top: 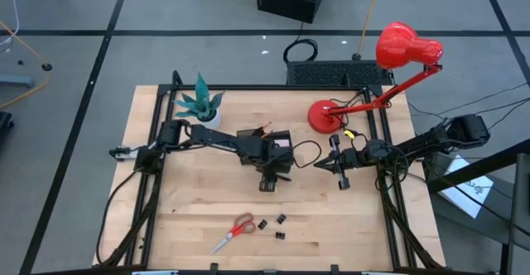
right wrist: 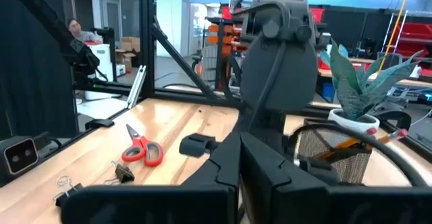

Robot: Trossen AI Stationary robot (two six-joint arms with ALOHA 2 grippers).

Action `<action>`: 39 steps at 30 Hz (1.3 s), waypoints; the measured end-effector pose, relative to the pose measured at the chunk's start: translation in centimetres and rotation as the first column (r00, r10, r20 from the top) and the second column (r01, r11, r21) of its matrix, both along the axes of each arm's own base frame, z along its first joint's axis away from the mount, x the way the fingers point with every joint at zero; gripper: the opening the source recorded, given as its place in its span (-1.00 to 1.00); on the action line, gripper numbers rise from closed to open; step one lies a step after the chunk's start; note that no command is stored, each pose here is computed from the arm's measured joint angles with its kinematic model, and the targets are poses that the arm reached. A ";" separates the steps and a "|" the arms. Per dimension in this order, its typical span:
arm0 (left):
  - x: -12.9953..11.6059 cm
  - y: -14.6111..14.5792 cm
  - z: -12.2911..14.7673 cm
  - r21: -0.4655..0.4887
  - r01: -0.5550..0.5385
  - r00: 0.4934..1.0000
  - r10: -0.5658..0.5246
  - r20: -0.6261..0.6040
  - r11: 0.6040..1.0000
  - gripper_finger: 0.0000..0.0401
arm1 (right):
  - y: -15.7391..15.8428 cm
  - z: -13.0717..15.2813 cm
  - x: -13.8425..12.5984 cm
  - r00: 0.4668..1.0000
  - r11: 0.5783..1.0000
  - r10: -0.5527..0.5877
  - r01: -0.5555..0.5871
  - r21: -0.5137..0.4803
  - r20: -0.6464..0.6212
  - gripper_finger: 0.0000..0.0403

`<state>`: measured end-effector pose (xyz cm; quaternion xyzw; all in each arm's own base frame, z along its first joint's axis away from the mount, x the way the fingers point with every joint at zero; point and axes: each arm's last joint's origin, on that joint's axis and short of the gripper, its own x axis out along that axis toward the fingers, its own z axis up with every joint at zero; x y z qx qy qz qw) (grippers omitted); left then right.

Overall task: Pick and place office supplies into organizer
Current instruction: Put the black pen into the black desk organizer

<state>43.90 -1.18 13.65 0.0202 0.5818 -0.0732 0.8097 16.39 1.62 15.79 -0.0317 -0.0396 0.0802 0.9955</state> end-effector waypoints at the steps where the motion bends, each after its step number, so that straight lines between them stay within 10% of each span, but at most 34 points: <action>1: 0.0 0.1 -0.2 -0.007 -0.007 1.000 0.007 -0.008 1.000 -0.13 | 0.0 0.0 0.0 1.000 1.000 0.001 -0.001 0.000 0.000 -0.98; 15: 0.2 -0.6 -1.3 -0.034 0.025 1.000 -0.026 -0.017 0.999 -0.93 | 0.0 0.0 0.0 1.000 1.000 0.000 0.000 0.000 0.001 -0.98; 25: 0.6 -1.0 0.6 -0.058 0.090 0.991 -0.083 0.105 0.994 -0.84 | 0.0 0.0 0.0 1.000 1.000 0.000 0.000 0.000 -0.001 -0.98; 39: -3.4 -1.0 14.8 0.129 0.098 0.897 -0.143 0.417 0.987 -0.83 | 0.0 -0.1 0.0 1.000 1.000 0.001 -0.001 -0.001 -0.005 -0.98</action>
